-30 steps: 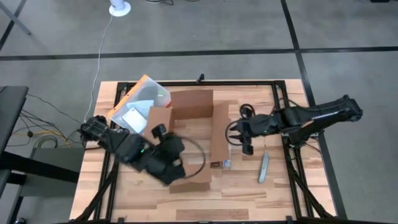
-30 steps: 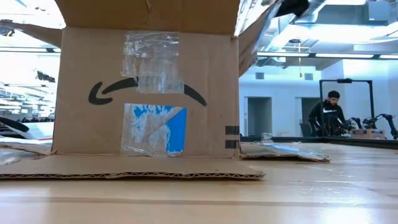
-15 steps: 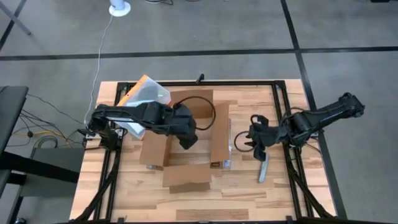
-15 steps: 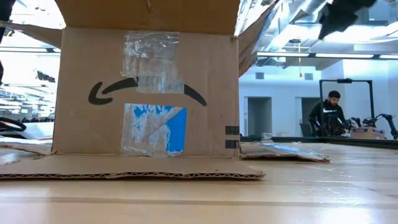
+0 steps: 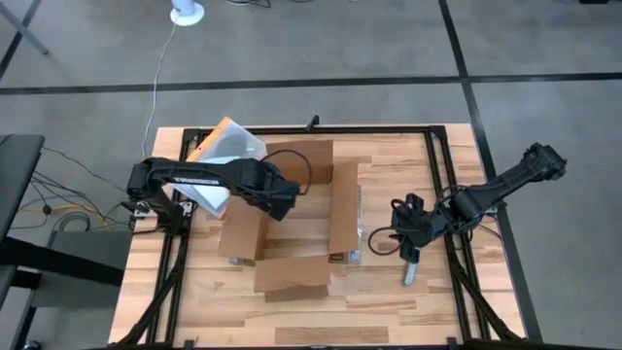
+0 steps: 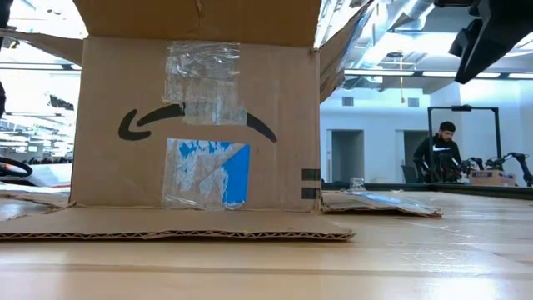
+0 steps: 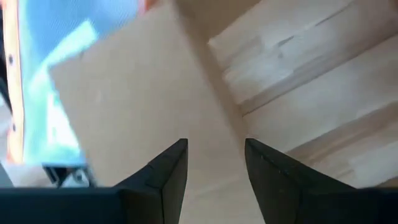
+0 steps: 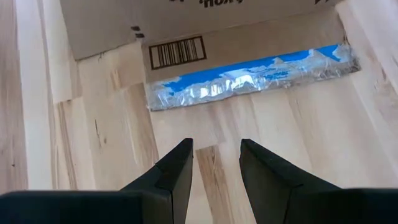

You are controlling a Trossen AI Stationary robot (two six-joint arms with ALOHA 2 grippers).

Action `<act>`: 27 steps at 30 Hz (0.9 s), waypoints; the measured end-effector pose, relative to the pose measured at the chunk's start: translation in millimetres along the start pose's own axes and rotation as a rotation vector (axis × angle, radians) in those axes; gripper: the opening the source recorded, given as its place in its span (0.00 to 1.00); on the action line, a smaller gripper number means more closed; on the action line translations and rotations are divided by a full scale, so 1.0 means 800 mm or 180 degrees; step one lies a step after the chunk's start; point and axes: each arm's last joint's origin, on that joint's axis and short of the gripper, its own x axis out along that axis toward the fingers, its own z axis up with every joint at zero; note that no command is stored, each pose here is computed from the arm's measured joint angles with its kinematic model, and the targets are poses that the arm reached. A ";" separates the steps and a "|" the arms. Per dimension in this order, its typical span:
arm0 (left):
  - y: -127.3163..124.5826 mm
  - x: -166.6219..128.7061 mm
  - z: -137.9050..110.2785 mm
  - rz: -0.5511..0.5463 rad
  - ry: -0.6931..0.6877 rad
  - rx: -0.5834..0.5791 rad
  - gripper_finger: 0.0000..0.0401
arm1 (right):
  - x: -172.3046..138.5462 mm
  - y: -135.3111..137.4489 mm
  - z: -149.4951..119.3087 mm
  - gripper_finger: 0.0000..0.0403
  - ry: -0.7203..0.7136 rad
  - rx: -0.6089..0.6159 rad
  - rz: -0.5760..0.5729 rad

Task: Unpack boxes
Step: Break down the box using the silver cutter until it is completely flat

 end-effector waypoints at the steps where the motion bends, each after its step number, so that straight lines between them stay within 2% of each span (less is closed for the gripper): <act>1: 0.004 0.001 -0.004 -0.0005 0.0022 -0.0088 0.36 | 0.001 0.000 -0.001 0.29 0.0008 -0.0003 -0.0007; 4: 0.009 0.006 -0.010 -0.0073 0.0095 -0.0244 0.36 | 0.001 0.000 0.000 0.29 0.0001 0.0002 -0.0003; 9: -0.003 0.009 -0.012 -0.0347 -0.0007 -0.0290 0.36 | 0.001 0.001 0.001 0.29 -0.0031 0.0008 0.0020; 16: -0.002 0.028 -0.016 -0.0142 0.0086 -0.0302 0.36 | 0.001 0.002 0.002 0.29 -0.0065 0.0020 0.0048; 23: -0.017 0.048 -0.017 -0.0536 0.0062 -0.0375 0.36 | 0.001 0.004 0.005 0.29 -0.0129 0.0044 0.0098; 27: -0.018 0.044 -0.015 -0.0610 0.0039 -0.0333 0.36 | 0.001 0.004 0.005 0.29 -0.0126 0.0044 0.0096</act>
